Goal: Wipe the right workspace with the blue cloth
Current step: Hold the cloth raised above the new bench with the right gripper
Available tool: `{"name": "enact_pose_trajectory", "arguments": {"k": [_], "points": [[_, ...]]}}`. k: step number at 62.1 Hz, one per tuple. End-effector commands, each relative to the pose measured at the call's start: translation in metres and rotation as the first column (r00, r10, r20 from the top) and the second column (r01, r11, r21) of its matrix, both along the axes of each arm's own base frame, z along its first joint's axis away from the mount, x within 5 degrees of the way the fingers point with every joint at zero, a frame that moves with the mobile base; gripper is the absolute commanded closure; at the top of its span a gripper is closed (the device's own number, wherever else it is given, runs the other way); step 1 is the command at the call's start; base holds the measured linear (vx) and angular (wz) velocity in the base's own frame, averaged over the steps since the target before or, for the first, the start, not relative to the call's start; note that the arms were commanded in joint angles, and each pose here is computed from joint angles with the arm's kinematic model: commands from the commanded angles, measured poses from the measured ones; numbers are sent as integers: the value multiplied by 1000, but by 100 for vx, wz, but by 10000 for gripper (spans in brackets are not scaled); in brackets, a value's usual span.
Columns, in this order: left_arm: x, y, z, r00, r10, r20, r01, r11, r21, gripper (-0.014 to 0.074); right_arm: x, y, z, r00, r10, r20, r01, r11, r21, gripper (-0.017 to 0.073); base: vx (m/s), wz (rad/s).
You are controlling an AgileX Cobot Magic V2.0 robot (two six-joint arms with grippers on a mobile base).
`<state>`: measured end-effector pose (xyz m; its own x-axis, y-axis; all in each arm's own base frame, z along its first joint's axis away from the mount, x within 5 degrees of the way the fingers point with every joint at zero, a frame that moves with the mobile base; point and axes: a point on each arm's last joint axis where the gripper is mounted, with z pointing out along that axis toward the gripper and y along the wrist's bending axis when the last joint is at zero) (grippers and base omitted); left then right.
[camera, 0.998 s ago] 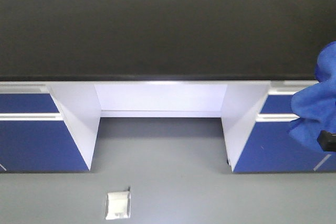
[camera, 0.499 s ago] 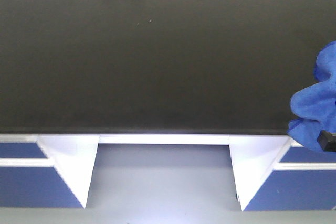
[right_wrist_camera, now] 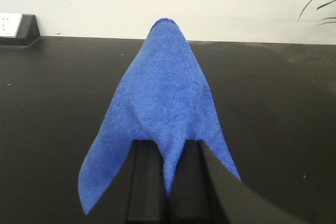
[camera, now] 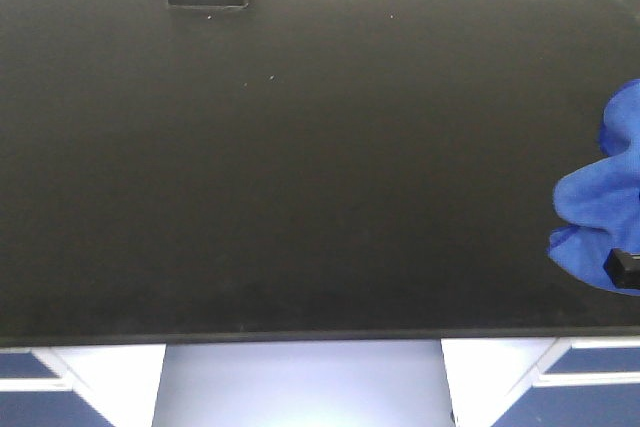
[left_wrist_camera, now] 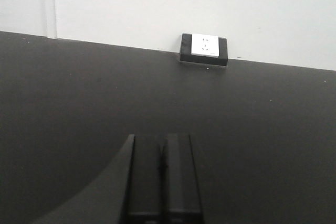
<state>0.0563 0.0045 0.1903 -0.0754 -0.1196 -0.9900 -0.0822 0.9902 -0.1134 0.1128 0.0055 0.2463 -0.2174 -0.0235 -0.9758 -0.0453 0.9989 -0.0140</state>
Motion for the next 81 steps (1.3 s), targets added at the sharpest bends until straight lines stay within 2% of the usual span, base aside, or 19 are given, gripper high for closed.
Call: {"name": "enact_pose_trajectory", "arguments": {"k": [1,51,64,72,81], "points": [[0,-1,-2,998,-8,69,9,1000,-4,599,1,1,10,999,18,34,-18,1000,-12,567,16,-3],[0,-1,-2,998,-8,69,9,1000,-4,599,1,2,10,999,22,35,-22,1000,-9,567,5,-1],[0,-1,-2,998,-8,69,9,1000,-4,599,2,5,11,997,58,43,-58,998,-8,567,0,0],[0,-1,-2,998,-8,69,9,1000,-4,599,8,3,4,999,30,-13,-30,1000,0,566,0,0],[0,-1,-2,998,-8,69,9,1000,-4,599,27,4,-17,984,20,-178,-22,1000,-11,565,0,0]]}}
